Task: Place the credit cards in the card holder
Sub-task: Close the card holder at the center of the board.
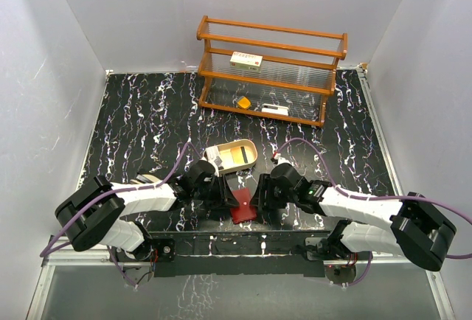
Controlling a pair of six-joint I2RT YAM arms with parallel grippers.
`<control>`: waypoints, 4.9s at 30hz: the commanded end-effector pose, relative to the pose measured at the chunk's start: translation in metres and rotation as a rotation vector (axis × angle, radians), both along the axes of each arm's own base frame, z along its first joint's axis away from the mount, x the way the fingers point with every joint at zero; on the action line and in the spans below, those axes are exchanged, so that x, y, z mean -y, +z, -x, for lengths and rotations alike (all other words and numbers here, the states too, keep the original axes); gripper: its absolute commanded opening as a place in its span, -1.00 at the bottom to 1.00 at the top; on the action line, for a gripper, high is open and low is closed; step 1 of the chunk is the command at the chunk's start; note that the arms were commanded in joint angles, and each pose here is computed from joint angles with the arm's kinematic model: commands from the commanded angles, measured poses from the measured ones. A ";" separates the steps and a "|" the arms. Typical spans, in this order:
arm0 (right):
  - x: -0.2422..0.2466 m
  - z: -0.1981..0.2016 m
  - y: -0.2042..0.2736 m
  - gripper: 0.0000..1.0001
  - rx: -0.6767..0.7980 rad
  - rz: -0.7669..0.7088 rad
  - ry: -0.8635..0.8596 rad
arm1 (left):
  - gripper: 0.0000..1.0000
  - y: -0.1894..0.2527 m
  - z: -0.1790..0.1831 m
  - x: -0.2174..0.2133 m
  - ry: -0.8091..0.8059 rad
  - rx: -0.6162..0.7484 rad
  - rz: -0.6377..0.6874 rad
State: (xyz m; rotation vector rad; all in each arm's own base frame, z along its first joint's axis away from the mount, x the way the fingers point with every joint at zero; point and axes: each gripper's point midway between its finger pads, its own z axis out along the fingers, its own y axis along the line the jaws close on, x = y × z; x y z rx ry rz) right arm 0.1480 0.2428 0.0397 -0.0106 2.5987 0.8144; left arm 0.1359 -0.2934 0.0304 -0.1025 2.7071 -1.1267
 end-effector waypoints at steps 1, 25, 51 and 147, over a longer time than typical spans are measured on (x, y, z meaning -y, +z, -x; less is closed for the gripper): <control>-0.025 -0.005 0.021 0.01 0.037 -0.144 0.031 | -0.56 -0.016 0.008 -0.015 -0.002 -0.025 -0.089; -0.038 -0.007 0.042 -0.35 0.067 -0.194 0.082 | -0.59 -0.020 0.009 -0.017 0.017 -0.041 -0.088; -0.047 -0.018 0.042 0.04 0.094 -0.166 0.108 | -0.59 -0.020 0.011 -0.027 0.039 -0.040 -0.125; -0.052 -0.017 0.047 -0.34 0.088 -0.149 0.174 | -0.82 -0.034 0.011 -0.033 0.021 -0.071 -0.224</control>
